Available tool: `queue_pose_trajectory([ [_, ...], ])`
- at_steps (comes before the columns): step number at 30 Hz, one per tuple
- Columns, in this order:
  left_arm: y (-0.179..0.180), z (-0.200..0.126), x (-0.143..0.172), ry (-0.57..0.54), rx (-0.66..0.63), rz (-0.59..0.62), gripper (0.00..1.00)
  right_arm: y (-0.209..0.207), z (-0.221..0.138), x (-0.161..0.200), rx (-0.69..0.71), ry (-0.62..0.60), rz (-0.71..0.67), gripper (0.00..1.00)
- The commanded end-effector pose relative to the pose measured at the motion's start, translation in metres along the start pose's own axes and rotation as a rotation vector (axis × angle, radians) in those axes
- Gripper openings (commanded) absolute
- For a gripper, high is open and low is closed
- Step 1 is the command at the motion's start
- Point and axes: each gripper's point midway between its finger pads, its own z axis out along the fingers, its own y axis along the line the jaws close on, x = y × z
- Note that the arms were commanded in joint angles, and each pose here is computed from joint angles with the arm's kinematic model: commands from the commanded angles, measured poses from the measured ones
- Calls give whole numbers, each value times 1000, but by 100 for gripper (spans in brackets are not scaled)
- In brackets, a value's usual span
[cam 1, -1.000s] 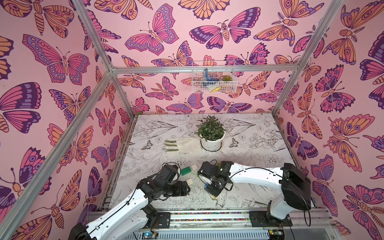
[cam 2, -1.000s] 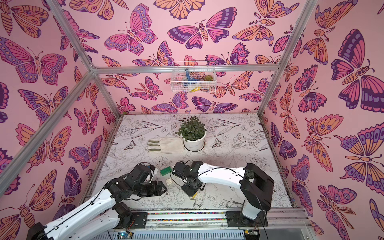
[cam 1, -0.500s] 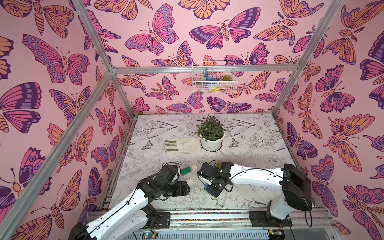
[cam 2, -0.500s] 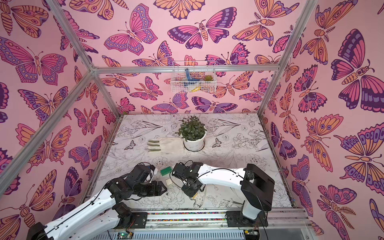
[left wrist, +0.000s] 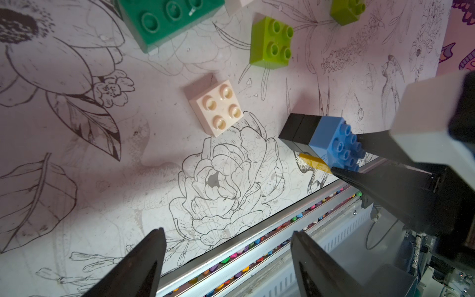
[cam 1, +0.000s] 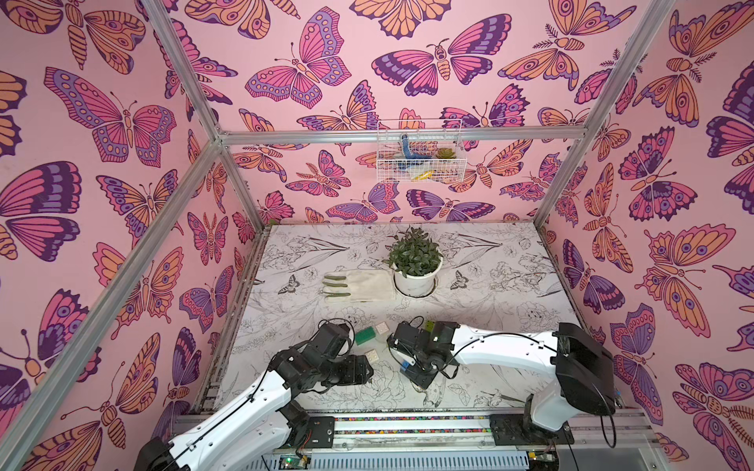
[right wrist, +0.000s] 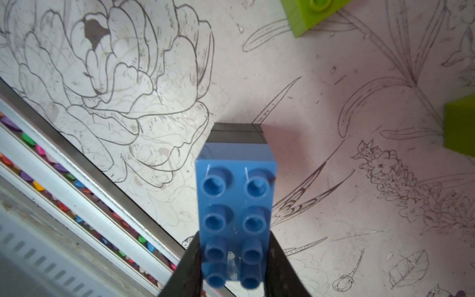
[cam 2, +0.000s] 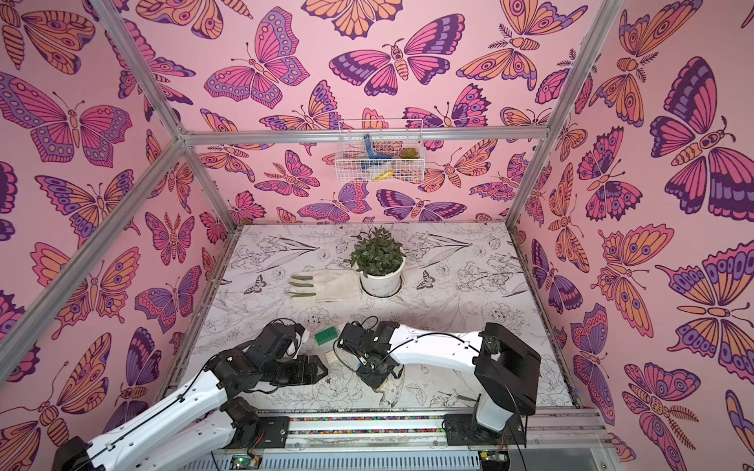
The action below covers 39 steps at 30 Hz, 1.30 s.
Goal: Assemble a giraffe with lego
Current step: Assemble the lego brick with the lego brick.
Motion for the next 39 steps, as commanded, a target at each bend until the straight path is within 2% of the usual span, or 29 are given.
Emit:
queue_pose_trajectory([
  [1, 1, -2, -1, -4, -9, 0, 82, 3, 29, 30, -6, 117, 3, 17],
  [8, 0, -3, -2, -7, -8, -1, 82, 3, 34, 35, -9, 128, 13, 18],
  [17, -4, -5, -5, -15, -2, 8, 83, 0, 17, 10, 15, 9, -16, 36],
  [26, -6, -8, -6, -24, 4, 10, 83, -6, -26, -23, 45, -187, -18, 69],
  [29, -7, -10, -7, -26, 3, 10, 83, -10, -40, -27, 63, -231, 3, 75],
  [32, -8, -14, -12, -42, -12, -9, 83, -15, -57, -17, 64, -248, 54, 75],
  [35, -6, -19, -24, -63, -70, -54, 83, -18, -72, 8, 26, -245, 170, 75],
  [39, -1, -14, -38, -50, -182, -130, 84, -16, -71, 40, -47, -212, 318, 74],
])
